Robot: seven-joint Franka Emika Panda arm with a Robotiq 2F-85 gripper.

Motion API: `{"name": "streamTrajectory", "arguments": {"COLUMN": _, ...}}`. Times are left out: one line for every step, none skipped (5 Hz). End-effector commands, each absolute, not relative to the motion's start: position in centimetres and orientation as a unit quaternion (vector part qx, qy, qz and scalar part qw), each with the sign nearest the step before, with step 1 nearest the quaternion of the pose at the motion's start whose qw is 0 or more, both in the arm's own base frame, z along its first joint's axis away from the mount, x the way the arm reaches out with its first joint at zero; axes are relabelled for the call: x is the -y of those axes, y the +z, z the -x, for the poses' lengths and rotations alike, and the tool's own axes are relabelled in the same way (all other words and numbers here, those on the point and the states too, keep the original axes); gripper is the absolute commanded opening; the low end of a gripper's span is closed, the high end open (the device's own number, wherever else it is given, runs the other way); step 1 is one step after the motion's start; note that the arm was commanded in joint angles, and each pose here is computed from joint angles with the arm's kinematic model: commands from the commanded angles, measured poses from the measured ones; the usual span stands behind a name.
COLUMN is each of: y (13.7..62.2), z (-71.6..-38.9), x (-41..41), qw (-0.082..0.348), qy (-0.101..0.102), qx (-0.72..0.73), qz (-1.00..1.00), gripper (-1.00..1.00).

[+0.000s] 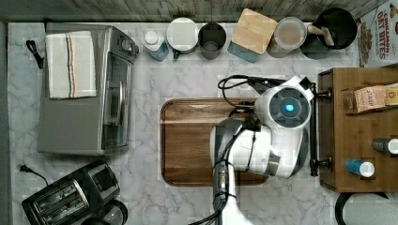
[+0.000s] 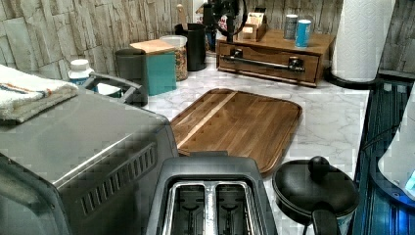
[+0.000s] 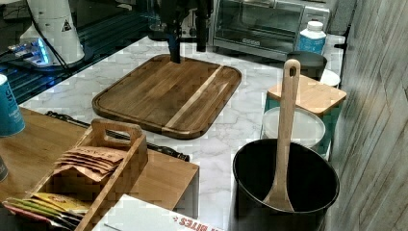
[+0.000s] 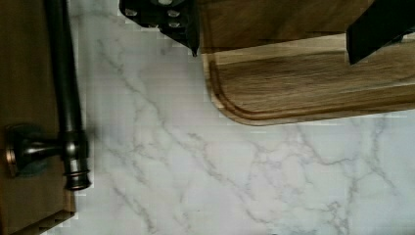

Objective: Open the drawer.

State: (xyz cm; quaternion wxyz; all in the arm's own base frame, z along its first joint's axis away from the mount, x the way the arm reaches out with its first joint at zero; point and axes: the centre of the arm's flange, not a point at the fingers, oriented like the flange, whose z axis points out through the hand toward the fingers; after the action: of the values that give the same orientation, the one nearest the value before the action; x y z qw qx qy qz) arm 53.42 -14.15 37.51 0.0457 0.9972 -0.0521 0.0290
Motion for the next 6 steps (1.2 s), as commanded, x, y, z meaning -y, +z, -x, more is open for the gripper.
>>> {"name": "streamTrajectory", "arguments": {"y": 38.9, "z": -53.4, "x": 23.1, "qw": 0.085, "qy": 0.046, "qx": 0.015, "qz": -0.995, "gripper": 1.0}}
{"name": "streamTrajectory", "arguments": {"y": 38.3, "z": -53.0, "x": 25.2, "qw": 0.099, "qy": 0.04, "qx": 0.012, "qz": -0.994, "gripper": 1.0}}
{"name": "streamTrajectory", "arguments": {"y": 38.0, "z": -52.1, "x": 26.8, "qw": 0.115, "qy": 0.054, "qx": 0.007, "qz": -0.992, "gripper": 1.0}}
{"name": "streamTrajectory", "arguments": {"y": 38.3, "z": -51.3, "x": 28.5, "qw": 0.126, "qy": 0.064, "qx": 0.002, "qz": -0.99, "gripper": 1.0}}
{"name": "streamTrajectory", "arguments": {"y": 38.6, "z": -50.7, "x": 30.1, "qw": 0.133, "qy": 0.071, "qx": -0.003, "qz": -0.989, "gripper": 1.0}}
{"name": "streamTrajectory", "arguments": {"y": 38.7, "z": -50.7, "x": 31.4, "qw": 0.126, "qy": 0.056, "qx": -0.008, "qz": -0.99, "gripper": 1.0}}
